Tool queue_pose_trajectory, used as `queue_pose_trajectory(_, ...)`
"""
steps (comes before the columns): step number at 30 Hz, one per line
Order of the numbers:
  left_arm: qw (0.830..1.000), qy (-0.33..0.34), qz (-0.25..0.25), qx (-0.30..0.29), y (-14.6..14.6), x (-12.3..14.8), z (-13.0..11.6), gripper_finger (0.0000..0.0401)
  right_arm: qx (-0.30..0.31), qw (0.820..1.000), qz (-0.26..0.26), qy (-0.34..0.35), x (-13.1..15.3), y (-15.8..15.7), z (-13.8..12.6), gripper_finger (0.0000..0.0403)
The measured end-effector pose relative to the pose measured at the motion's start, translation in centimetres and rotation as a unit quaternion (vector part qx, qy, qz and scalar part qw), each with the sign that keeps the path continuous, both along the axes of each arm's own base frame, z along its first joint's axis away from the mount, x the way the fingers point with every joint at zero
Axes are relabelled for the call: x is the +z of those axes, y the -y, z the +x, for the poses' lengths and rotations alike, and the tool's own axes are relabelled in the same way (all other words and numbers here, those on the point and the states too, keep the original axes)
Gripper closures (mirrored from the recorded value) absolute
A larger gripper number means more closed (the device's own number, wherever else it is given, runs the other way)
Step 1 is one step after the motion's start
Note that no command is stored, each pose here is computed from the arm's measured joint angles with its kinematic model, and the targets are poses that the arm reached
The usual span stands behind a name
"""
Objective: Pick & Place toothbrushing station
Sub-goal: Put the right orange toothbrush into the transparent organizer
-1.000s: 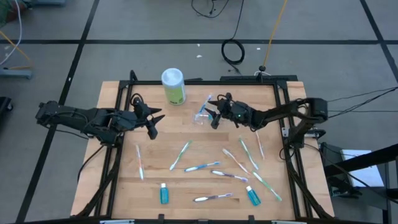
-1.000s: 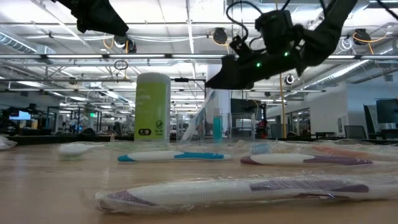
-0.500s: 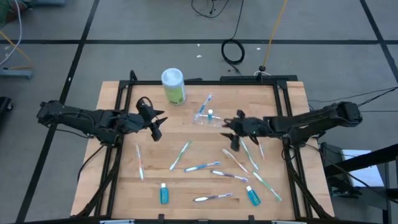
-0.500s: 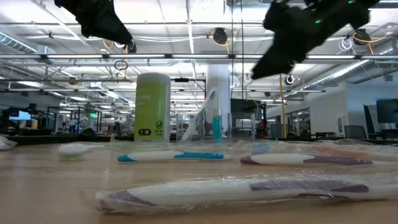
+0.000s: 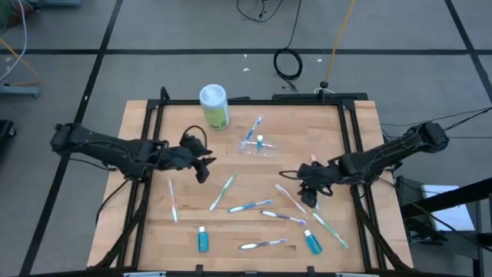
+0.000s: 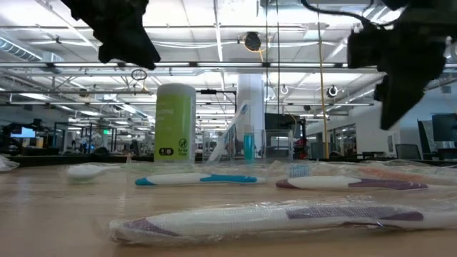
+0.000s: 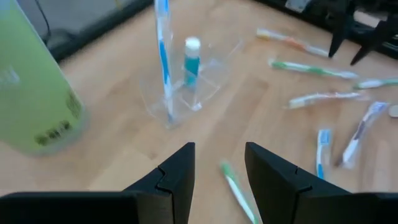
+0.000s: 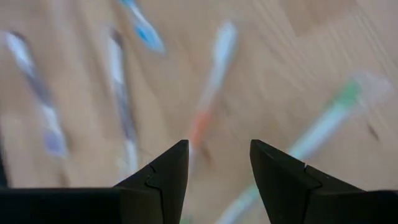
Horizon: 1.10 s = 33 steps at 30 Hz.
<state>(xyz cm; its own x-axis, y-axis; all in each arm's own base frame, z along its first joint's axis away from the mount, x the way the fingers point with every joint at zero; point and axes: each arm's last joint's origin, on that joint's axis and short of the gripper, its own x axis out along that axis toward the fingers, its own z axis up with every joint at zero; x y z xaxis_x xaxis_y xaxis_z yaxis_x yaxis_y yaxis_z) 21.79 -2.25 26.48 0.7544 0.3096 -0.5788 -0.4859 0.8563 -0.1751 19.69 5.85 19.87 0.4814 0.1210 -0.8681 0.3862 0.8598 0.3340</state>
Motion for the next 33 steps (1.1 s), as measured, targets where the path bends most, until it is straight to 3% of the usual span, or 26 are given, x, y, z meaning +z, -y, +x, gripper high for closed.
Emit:
queue_pose_trajectory(8,0.998,-0.045,-0.026,0.029,0.2,-2.2,1.4,0.0254,-0.082,0.991,-0.044,-0.094,-0.8,1.3,-1.6,0.0239)
queue_pose_trajectory(13,0.997,-0.052,-0.033,0.043,0.2,-2.9,1.9,0.0254,-0.155,0.968,-0.107,-0.167,-1.2,2.9,-3.1,0.0239)
queue_pose_trajectory(16,0.998,-0.047,-0.028,0.044,0.0,-2.8,2.0,0.0254,-0.197,0.951,-0.157,-0.177,-1.1,4.0,-3.5,0.0239)
queue_pose_trajectory(24,0.997,-0.043,-0.026,0.058,-0.9,-2.7,2.2,0.0254,-0.211,0.948,-0.166,-0.172,-1.9,6.1,-3.0,0.0239)
queue_pose_trajectory(28,0.997,-0.045,-0.021,0.062,-1.2,-2.8,2.2,0.0254,-0.207,0.954,-0.134,-0.17,-4.0,6.8,-3.4,0.0239)
queue_pose_trajectory(33,0.996,-0.049,-0.015,0.068,-1.8,-2.8,2.2,0.0254,-0.226,0.95,-0.128,-0.175,-6.7,7.5,-4.8,0.0239)
